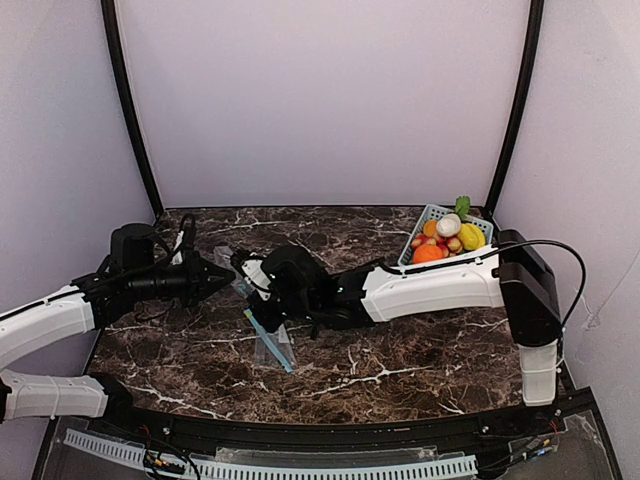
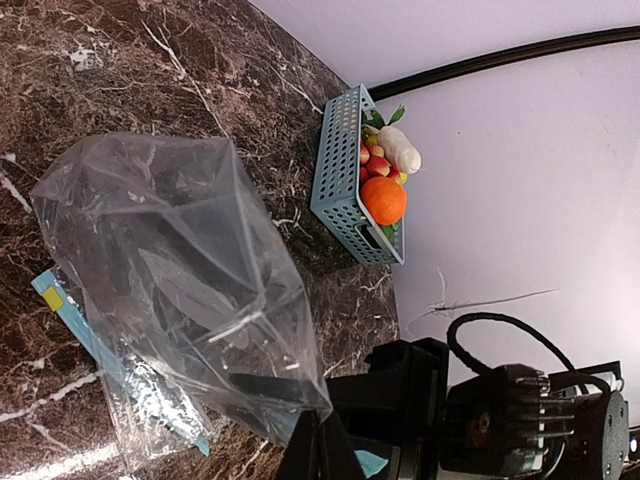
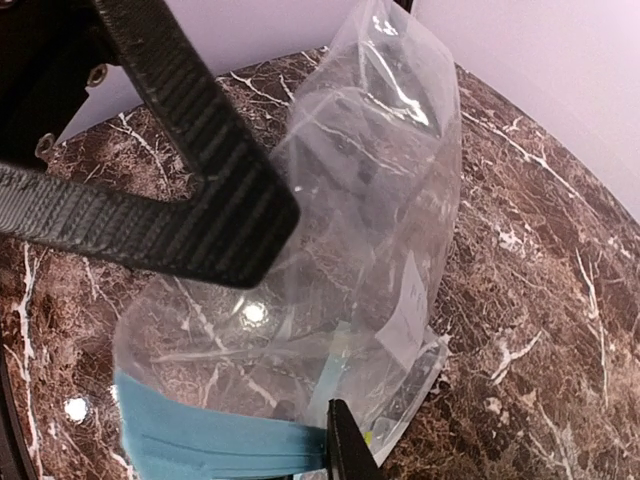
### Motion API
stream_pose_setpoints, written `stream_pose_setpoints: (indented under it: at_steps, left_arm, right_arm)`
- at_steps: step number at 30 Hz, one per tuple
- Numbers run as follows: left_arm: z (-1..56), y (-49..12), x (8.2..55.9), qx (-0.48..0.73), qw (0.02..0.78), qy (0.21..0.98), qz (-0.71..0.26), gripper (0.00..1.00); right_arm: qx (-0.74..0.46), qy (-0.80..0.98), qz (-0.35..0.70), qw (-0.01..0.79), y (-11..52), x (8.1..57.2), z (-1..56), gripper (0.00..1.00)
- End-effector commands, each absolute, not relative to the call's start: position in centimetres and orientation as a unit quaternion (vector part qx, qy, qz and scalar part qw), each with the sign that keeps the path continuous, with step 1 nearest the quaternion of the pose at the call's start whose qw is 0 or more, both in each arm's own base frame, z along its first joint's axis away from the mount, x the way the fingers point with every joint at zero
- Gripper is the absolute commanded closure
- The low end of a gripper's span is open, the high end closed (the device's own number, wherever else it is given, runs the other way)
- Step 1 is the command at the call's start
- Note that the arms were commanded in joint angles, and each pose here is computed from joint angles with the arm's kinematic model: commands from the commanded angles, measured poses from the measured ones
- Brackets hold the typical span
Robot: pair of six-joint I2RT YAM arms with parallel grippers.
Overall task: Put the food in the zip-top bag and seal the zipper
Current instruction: Pass from the left arm to the right
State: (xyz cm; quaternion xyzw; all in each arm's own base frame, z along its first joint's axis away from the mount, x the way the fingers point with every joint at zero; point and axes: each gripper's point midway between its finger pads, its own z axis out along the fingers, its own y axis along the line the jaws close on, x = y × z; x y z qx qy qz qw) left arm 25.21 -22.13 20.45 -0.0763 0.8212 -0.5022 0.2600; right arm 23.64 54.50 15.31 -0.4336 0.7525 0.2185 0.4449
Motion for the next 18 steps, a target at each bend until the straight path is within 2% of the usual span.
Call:
stream_pose_setpoints:
  at_steps: [1,2,4,6,7,8,9,10,12,15,18]
  left_arm:
    - [21.2,-22.1,25.2,-0.061,0.272,0.822,-0.496,0.99]
    - [21.1,-22.2,25.3,-0.053,0.275,0.824,-0.493,0.99]
    - [21.0,-22.2,25.2,-0.040,0.276,0.830,-0.483,0.99]
    - [20.8,-22.1,25.1,-0.020,0.280,0.839,-0.467,0.94]
    - [21.0,-22.0,25.1,-0.012,0.282,0.842,-0.460,0.84]
    - [20.8,-21.9,24.9,0.014,0.290,0.848,-0.444,0.69]
    - [21.4,-21.6,25.1,0.030,0.304,0.849,-0.430,0.61]
    - [21.5,-21.1,24.9,0.070,0.317,0.860,-0.395,0.48]
    - [21.6,-19.0,25.4,0.104,0.350,0.878,-0.309,0.39]
    - [22.4,-16.7,25.9,0.150,0.389,0.882,-0.220,0.34]
    - [23.1,-17.2,25.3,0.183,0.402,0.867,-0.231,0.33]
  right_arm:
    - [-0.414,0.753,0.223,0.461,54.5,24.0,17.1,0.97]
    - [-0.410,0.754,0.223,0.461,54.3,24.0,17.2,1.00]
    - [-0.402,0.757,0.228,0.462,54.0,23.9,17.7,1.00]
    - [-0.397,0.763,0.229,0.455,53.5,23.8,17.9,1.00]
    - [-0.393,0.766,0.232,0.453,53.2,23.7,18.1,1.00]
    - [-0.387,0.770,0.234,0.450,52.9,23.8,18.5,1.00]
    - [-0.382,0.775,0.236,0.445,52.5,23.9,18.8,1.00]
    - [-0.374,0.782,0.240,0.437,52.1,23.9,19.1,1.00]
    - [-0.359,0.797,0.242,0.420,50.8,24.1,19.8,1.00]
    - [-0.337,0.819,0.255,0.387,48.6,24.1,20.6,1.00]
    - [-0.298,0.840,0.286,0.353,46.6,24.3,21.3,1.00]
